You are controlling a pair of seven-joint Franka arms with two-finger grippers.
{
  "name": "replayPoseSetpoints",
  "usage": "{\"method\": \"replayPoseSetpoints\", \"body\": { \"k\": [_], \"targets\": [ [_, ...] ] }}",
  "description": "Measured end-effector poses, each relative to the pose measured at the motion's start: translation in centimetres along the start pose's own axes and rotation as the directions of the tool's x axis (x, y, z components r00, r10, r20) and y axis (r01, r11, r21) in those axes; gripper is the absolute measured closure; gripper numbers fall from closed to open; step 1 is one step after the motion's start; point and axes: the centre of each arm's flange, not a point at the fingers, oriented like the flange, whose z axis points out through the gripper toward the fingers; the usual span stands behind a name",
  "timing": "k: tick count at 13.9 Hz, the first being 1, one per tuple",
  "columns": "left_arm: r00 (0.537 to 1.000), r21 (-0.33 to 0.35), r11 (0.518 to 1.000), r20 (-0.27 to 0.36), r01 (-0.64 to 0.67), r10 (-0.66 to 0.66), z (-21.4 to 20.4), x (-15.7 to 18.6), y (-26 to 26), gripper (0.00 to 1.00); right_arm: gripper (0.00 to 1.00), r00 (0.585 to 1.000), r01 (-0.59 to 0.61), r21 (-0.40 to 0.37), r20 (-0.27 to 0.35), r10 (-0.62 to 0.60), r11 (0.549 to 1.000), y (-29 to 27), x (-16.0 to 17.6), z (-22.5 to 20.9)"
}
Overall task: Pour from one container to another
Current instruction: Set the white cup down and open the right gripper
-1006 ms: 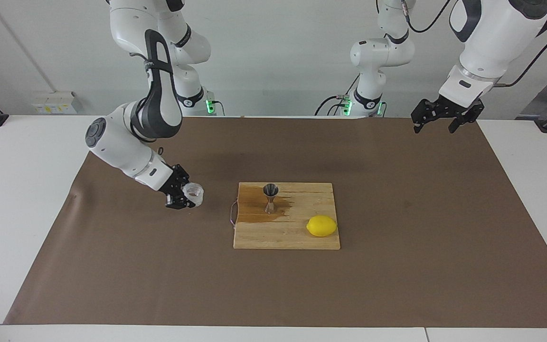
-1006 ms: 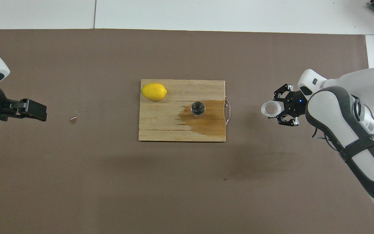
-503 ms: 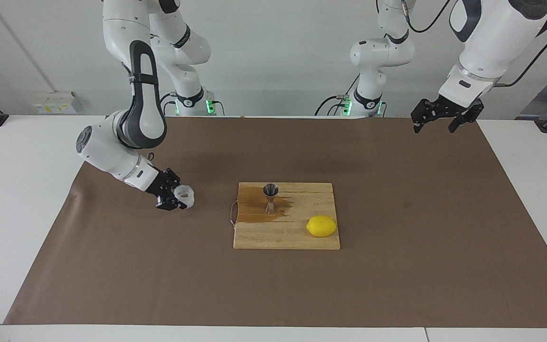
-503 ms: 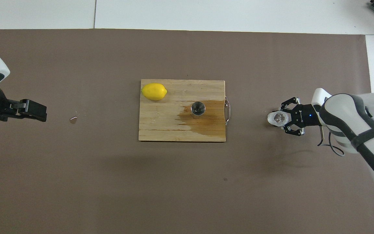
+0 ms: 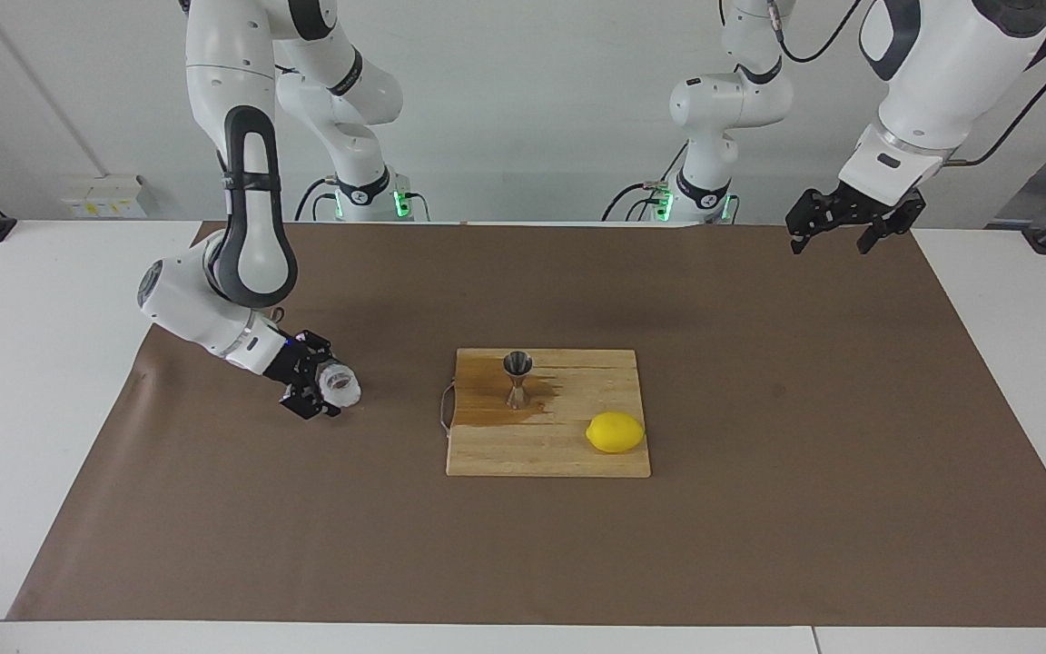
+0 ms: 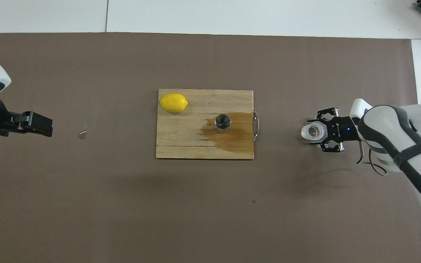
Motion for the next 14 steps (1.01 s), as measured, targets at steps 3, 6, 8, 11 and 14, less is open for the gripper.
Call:
{"method": "replayPoseSetpoints", "body": {
  "k": [3,6,8,11,14],
  "targets": [
    [1.0,0.0,1.0,0.0,0.0,0.0,0.0,0.0,0.0,0.0,0.0,0.994,-0.102,0.042,0.034,0.1,0.994,0.0,4.6,-3.0],
    [1.0,0.0,1.0,0.0,0.0,0.0,0.0,0.0,0.0,0.0,0.0,0.959,-0.265,0.039,0.11,0.26,0.963,-0.4,6.9,-5.2],
    [1.0,0.0,1.0,0.0,0.0,0.0,0.0,0.0,0.0,0.0,0.0,0.899,-0.406,0.023,0.191,0.394,0.914,-0.6,6.4,-5.3],
    [1.0,0.0,1.0,0.0,0.0,0.0,0.0,0.0,0.0,0.0,0.0,0.789,-0.564,-0.034,0.273,0.55,0.825,-0.7,6.1,-5.5],
    [1.0,0.0,1.0,0.0,0.0,0.0,0.0,0.0,0.0,0.0,0.0,0.635,-0.688,-0.154,0.346,0.691,0.709,-0.8,6.5,-6.8]
  ]
}}
